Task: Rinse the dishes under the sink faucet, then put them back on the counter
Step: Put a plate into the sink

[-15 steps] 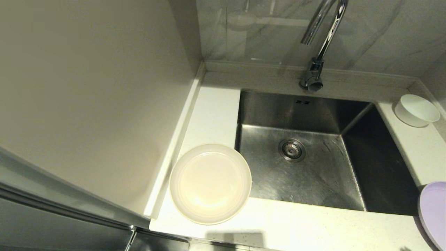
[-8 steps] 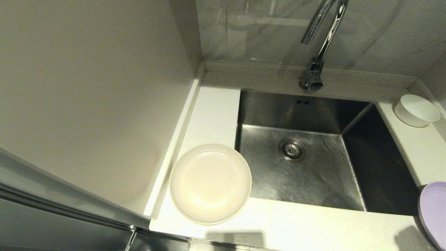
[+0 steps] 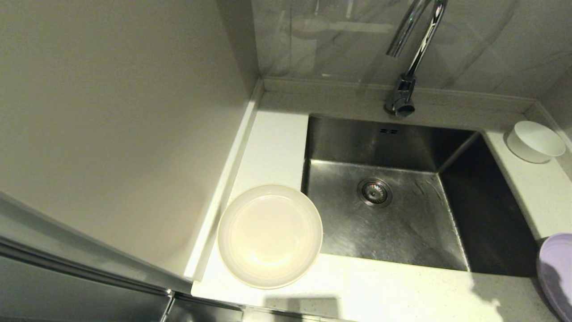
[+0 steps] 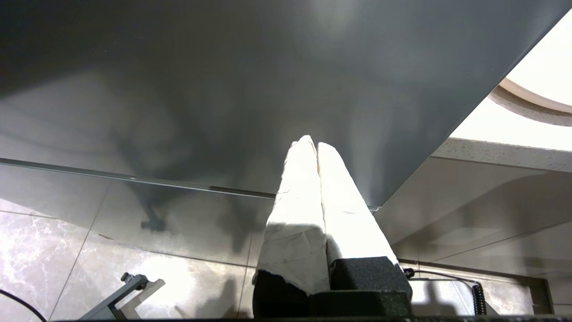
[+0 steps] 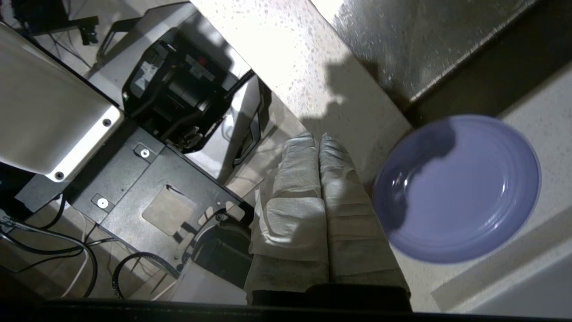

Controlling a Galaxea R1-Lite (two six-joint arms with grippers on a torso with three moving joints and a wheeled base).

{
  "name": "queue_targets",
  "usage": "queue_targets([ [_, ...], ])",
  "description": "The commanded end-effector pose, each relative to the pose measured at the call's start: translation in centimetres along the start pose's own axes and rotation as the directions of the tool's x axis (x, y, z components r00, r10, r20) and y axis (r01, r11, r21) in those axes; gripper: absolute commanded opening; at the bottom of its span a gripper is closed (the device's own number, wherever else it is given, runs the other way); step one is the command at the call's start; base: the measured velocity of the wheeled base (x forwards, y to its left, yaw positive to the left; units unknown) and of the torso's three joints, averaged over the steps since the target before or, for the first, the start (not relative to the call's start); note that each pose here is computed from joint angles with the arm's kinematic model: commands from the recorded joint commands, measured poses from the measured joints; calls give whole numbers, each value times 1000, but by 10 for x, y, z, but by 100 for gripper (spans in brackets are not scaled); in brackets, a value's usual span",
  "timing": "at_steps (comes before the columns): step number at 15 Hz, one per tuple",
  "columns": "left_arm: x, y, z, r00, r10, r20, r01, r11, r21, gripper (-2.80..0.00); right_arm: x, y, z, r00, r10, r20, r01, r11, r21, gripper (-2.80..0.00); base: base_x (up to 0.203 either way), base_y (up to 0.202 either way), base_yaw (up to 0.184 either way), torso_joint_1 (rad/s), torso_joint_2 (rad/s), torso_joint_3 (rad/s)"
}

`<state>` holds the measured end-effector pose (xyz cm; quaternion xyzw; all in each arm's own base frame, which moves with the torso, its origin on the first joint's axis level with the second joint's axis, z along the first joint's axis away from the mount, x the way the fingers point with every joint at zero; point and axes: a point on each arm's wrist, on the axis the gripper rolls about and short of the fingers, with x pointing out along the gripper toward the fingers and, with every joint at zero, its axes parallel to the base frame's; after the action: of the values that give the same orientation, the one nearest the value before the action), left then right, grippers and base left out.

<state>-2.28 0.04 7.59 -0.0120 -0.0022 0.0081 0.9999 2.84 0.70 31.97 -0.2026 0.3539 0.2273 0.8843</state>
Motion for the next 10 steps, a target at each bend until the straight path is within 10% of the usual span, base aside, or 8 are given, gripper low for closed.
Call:
queue_targets([
  [1, 0, 0, 0, 1000, 1, 2, -1, 1000, -1, -280, 7, -6, 10, 999, 31, -19, -31, 999, -5, -280, 0, 0, 0, 0, 0, 0],
  [9, 0, 0, 0, 1000, 1, 2, -1, 1000, -1, -280, 42, -33, 53, 991, 113, -77, -109, 993, 44, -280, 0, 0, 0, 0, 0, 0],
  [10, 0, 0, 0, 1000, 1, 2, -1, 1000, -1, -280, 48, -38, 64, 990, 117, -76, -112, 991, 73, 0, 0, 0, 0, 0, 0, 0],
])
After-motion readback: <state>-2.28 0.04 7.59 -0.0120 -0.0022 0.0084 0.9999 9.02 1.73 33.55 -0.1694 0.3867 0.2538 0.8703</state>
